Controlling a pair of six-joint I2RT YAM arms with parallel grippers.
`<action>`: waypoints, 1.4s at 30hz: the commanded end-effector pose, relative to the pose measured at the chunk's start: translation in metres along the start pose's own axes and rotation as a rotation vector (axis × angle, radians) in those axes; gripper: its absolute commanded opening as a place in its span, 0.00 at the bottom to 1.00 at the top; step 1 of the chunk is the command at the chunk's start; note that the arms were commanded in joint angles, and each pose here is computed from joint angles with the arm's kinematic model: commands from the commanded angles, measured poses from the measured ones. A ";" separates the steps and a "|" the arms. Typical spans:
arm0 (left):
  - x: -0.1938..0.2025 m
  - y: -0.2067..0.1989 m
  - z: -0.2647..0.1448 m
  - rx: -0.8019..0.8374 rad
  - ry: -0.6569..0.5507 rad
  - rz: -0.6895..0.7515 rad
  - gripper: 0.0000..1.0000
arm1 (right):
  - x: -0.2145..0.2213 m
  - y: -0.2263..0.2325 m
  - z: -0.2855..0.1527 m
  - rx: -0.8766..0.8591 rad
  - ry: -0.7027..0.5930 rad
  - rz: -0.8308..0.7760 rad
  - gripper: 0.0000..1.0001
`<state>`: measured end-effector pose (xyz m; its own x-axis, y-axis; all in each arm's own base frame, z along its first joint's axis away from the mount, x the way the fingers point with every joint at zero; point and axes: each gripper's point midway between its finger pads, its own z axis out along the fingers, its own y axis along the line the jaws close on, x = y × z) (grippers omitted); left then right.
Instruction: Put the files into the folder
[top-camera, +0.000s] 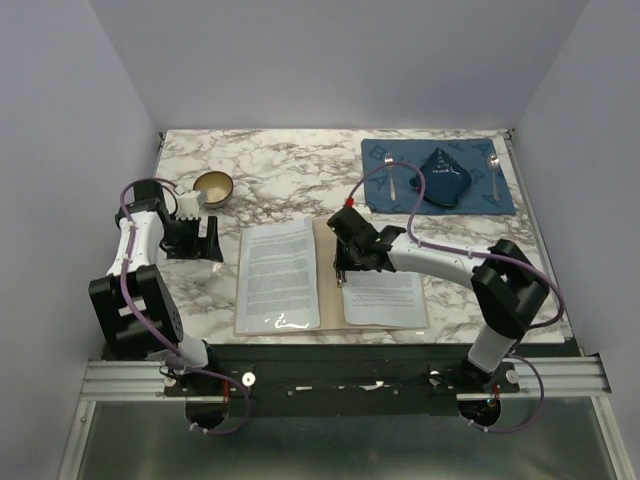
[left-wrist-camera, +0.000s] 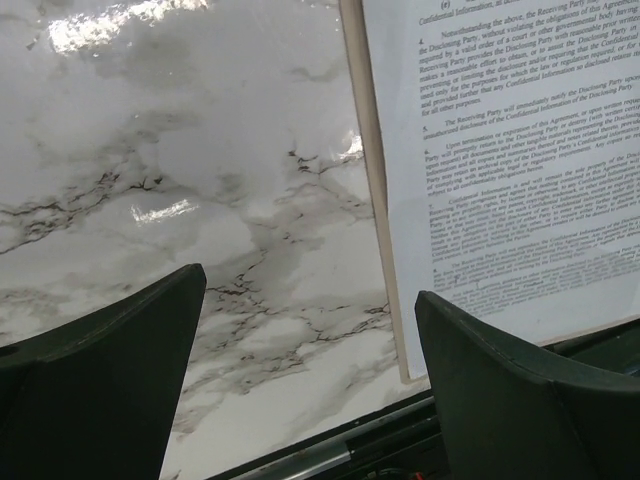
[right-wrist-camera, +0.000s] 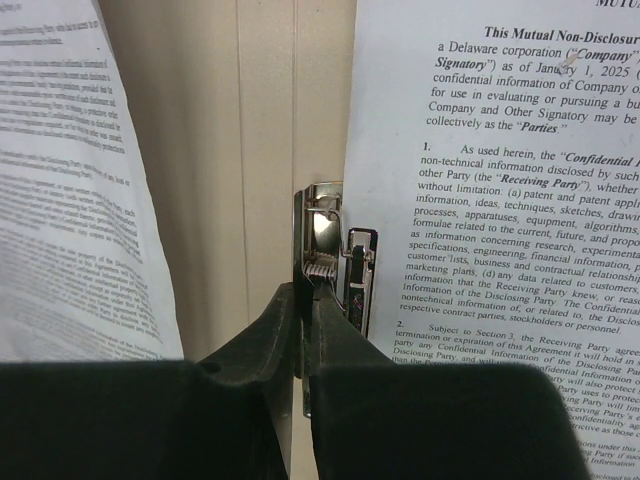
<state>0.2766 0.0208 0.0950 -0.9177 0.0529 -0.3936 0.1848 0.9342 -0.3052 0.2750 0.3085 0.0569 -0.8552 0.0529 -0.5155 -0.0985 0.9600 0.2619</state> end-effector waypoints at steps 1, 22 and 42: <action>-0.013 -0.016 0.001 0.132 -0.033 0.012 0.99 | -0.025 0.038 -0.025 -0.194 -0.079 0.084 0.01; -0.021 -0.034 0.016 0.376 -0.052 -0.051 0.99 | -0.043 0.055 -0.052 -0.411 -0.079 0.236 0.01; -0.029 -0.054 -0.002 0.438 -0.086 -0.094 0.99 | -0.037 0.051 -0.020 -0.376 -0.052 0.268 0.01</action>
<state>0.2963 -0.0263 0.1000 -0.9224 -0.0526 -0.3827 0.2349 0.7102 -0.6636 0.2814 0.3474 0.1134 -0.8569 0.2891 -0.4268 -0.0788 0.7447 0.6627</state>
